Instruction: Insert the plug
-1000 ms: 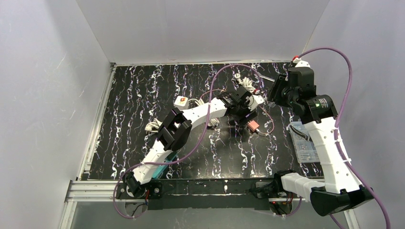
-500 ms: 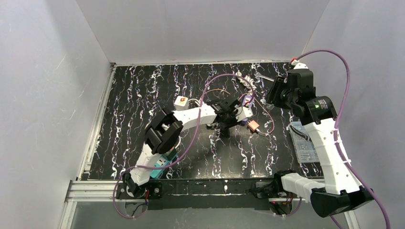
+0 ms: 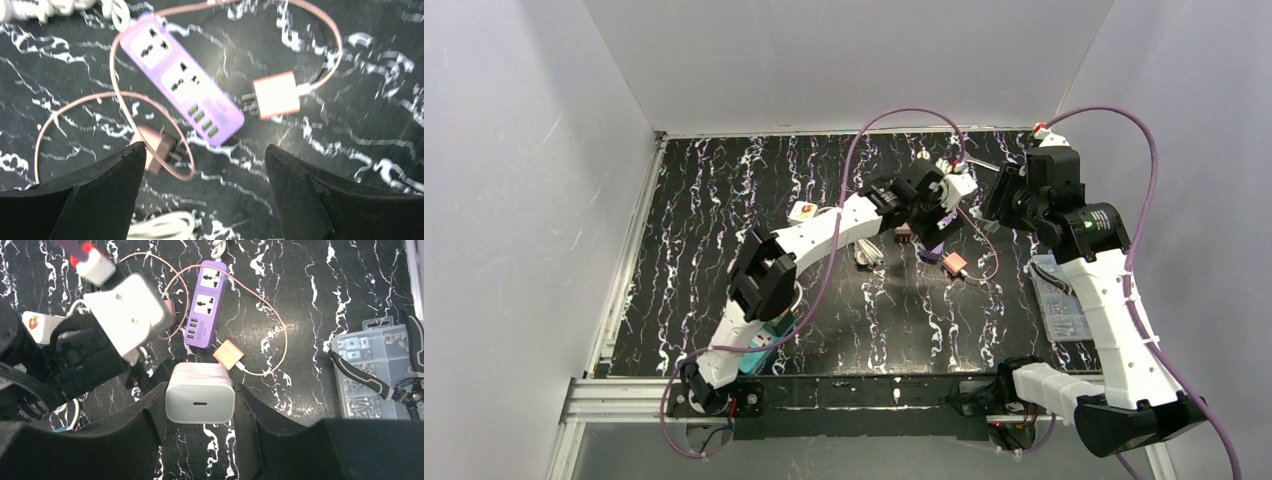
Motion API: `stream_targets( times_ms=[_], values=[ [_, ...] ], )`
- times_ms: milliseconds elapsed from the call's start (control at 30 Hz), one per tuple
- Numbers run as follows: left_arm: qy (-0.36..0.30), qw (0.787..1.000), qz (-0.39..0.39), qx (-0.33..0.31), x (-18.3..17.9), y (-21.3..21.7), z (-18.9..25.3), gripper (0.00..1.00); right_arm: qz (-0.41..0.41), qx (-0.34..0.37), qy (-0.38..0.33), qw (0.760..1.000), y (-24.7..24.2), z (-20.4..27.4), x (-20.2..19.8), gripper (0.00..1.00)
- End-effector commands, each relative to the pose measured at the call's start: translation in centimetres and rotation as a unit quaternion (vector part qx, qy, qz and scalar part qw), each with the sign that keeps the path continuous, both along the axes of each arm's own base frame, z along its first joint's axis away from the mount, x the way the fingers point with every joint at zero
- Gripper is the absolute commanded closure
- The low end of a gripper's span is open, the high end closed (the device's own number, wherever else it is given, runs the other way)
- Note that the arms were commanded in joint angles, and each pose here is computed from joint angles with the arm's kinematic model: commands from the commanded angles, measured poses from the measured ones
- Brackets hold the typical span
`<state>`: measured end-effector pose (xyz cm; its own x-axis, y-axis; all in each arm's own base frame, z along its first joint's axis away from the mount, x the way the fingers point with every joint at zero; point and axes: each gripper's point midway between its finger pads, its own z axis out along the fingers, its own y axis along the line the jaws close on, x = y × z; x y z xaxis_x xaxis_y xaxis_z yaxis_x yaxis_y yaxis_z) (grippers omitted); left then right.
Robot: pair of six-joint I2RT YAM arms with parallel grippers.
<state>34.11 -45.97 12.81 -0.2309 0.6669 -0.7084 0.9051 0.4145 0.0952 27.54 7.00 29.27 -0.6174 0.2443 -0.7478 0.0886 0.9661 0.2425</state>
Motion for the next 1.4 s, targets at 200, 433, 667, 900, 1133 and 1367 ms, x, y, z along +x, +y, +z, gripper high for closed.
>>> stream_targets(
  times_ms=[200, 433, 667, 900, 1133, 1367],
  values=[
    [0.070, 0.997, 0.038, 0.002, 0.2, -3.0, -3.2, 0.12, -0.023, -0.002, -0.062, 0.998, -1.1, 4.1, -0.2, 0.82],
    [0.043, 0.997, 0.059, 0.022, 2.2, -3.3, -5.3, 0.13, -0.026, -0.002, -0.065, 0.998, -1.3, 4.1, -0.4, 0.82],
    [0.022, 0.998, 0.047, 0.034, 2.9, -3.3, -6.8, 0.18, -0.020, 0.007, -0.064, 0.998, -0.9, 3.8, -0.3, 0.82],
    [-0.031, 0.997, 0.018, 0.071, 3.3, -0.7, -7.4, 0.48, -0.011, 0.012, -0.054, 0.998, -0.4, 3.0, -0.2, 0.82],
    [-0.043, 0.994, 0.003, 0.102, 3.5, 1.9, -7.7, 0.74, 0.003, 0.018, -0.041, 0.999, 0.2, 2.1, -0.4, 0.82],
    [0.069, 0.982, -0.127, 0.121, -7.3, 9.2, -7.4, 0.74, 0.035, 0.024, 0.013, 0.999, 1.5, -0.9, -0.4, 0.82]
  ],
)
